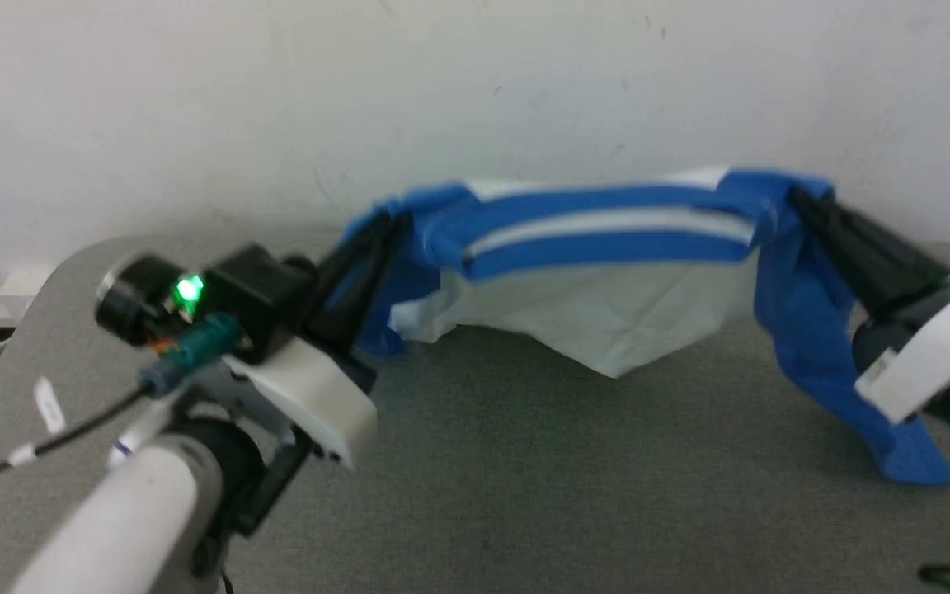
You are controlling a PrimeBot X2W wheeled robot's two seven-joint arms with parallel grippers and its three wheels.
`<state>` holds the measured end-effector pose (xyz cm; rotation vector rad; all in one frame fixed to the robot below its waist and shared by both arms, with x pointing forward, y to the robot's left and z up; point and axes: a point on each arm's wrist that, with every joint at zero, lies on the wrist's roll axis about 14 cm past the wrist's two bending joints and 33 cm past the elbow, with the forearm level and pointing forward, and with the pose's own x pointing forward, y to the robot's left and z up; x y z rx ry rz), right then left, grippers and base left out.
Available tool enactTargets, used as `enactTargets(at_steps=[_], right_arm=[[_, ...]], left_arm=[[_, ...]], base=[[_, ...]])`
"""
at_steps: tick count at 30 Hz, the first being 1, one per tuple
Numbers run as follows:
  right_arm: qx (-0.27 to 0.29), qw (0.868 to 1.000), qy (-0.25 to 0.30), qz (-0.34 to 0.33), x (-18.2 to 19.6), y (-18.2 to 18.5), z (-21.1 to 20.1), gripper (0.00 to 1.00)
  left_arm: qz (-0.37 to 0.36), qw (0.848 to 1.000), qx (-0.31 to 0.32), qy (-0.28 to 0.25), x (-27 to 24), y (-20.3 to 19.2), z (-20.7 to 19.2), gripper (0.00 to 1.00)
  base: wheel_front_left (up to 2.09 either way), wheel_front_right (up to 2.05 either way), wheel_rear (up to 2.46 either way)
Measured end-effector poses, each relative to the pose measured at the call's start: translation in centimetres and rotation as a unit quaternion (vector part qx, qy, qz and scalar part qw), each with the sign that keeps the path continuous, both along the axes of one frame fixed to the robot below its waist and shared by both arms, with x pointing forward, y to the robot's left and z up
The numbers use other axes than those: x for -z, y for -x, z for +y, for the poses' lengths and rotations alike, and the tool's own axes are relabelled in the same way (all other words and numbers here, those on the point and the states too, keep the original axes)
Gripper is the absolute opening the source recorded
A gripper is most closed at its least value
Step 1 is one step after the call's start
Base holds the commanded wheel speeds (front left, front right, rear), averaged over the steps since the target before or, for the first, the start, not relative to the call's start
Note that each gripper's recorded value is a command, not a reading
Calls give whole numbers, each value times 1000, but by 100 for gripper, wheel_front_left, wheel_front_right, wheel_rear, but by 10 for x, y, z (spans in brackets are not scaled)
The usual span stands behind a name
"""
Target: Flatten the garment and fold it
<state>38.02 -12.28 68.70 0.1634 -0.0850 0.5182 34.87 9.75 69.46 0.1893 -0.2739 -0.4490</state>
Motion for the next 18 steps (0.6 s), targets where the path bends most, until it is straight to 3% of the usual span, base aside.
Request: enactTargets(at_steps=[9, 18], right_arm=[[1, 992, -6, -124, -98, 1, 0, 0], [6, 988, 5, -153, -139, -29, -1, 0]], left_arm=[[-134, 991, 11, 4, -105, -8, 0, 0], [-150, 989, 1, -8, -145, -50, 7, 0]], base=[[0, 0, 0], [0, 0, 0]])
